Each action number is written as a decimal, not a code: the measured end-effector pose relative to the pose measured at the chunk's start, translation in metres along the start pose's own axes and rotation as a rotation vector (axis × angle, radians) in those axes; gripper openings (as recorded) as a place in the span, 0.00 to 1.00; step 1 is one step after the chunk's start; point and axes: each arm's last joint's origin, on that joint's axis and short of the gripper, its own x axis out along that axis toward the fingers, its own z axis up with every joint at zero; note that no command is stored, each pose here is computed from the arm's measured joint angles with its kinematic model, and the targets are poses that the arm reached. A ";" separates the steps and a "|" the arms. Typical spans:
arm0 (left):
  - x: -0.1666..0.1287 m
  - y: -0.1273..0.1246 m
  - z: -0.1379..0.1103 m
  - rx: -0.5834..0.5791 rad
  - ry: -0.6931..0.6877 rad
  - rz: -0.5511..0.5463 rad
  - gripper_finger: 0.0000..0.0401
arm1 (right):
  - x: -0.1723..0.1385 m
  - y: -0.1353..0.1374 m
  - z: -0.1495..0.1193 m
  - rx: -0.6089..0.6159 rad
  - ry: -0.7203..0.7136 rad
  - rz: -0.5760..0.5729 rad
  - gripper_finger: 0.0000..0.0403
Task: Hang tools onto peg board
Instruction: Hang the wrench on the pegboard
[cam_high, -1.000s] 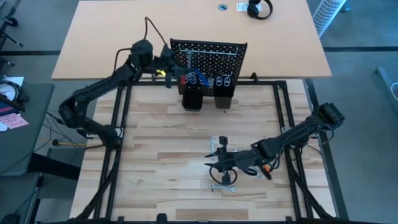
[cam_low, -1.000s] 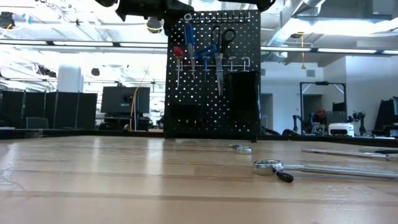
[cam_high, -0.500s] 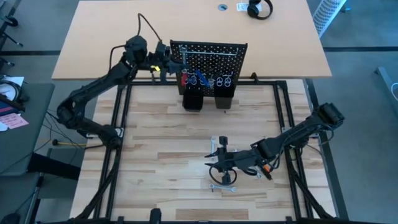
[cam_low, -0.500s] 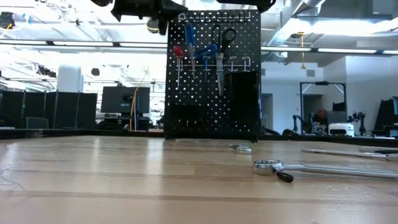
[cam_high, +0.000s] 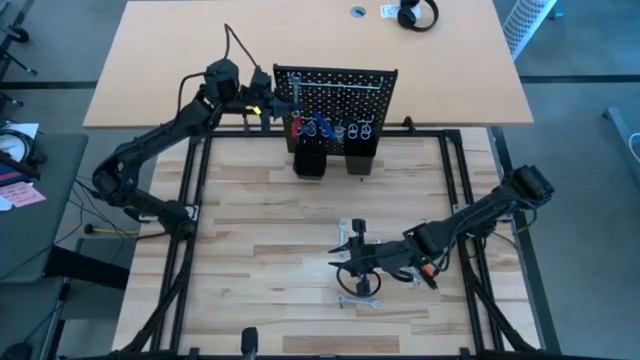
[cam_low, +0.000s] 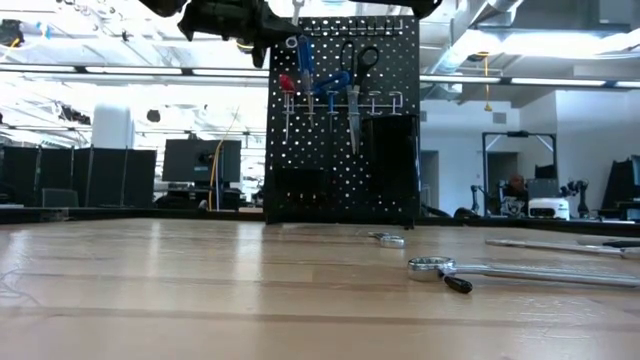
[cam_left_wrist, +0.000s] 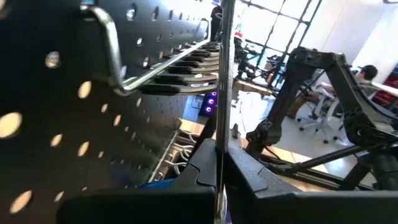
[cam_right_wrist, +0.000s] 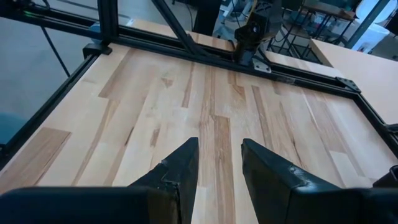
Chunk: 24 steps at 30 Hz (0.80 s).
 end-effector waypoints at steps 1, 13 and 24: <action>0.000 0.000 0.000 -0.001 0.001 0.000 0.00 | 0.000 0.000 0.000 0.000 0.000 0.000 0.33; 0.019 0.024 -0.021 -0.088 0.046 0.019 0.00 | 0.000 0.000 0.002 -0.003 -0.020 0.000 0.33; 0.019 0.023 -0.022 -0.093 0.053 0.016 0.03 | 0.000 0.001 0.001 -0.009 -0.014 0.002 0.33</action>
